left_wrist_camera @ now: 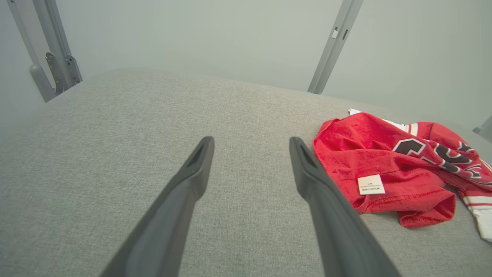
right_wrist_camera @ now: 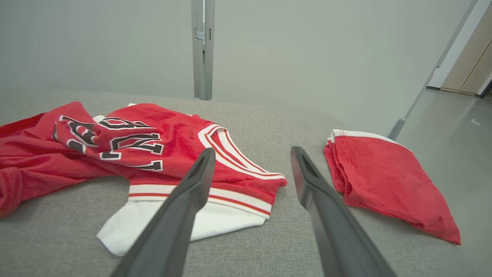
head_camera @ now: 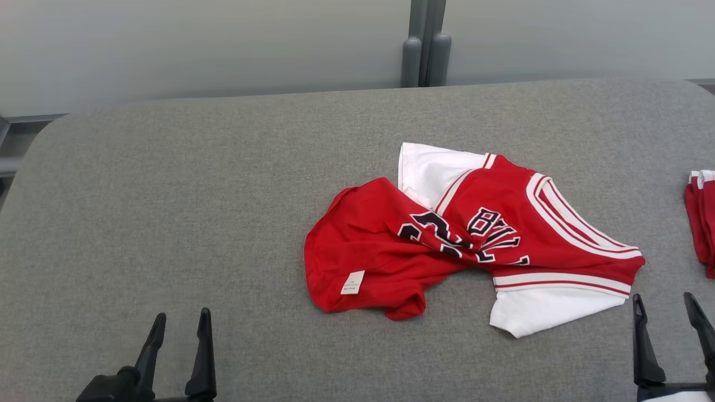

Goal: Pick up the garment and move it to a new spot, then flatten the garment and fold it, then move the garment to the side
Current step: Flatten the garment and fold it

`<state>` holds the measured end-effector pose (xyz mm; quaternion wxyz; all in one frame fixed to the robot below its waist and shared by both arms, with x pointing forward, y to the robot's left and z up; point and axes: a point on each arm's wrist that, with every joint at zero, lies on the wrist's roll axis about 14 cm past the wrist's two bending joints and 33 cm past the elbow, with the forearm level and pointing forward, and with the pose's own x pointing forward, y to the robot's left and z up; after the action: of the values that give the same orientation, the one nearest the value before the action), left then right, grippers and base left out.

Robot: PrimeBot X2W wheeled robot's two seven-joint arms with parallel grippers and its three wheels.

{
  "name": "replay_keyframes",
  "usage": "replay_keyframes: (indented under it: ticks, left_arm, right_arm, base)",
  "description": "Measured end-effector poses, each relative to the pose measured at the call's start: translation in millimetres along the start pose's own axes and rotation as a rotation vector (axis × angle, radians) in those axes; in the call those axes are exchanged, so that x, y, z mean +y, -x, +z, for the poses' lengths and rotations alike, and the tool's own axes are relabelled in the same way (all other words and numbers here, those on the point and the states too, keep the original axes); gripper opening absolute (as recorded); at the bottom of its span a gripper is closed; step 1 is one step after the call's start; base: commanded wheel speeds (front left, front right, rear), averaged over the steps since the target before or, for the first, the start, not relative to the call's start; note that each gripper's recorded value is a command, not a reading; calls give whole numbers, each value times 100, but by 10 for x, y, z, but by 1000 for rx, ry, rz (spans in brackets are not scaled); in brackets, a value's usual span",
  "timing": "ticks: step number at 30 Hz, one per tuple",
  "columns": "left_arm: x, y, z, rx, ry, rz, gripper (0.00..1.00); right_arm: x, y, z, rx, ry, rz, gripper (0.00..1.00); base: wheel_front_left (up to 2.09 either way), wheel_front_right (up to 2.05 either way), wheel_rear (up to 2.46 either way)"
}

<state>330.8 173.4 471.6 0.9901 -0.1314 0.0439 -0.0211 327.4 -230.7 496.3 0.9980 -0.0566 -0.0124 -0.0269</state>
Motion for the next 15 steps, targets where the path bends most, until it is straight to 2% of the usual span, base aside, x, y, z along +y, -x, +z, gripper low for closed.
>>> replay_keyframes:
  ticks: [9, 15]
  left_arm:
    - [134, 187, -15, -18, -17, 43, 100]
    - [171, 271, -15, -25, -37, 46, 100]
  right_arm:
    - [-203, 147, 13, 0, 18, -56, 100]
    - [-205, 171, 39, -10, 31, -48, 100]
  base:
    - [0, 0, 0]
    - [0, 0, 0]
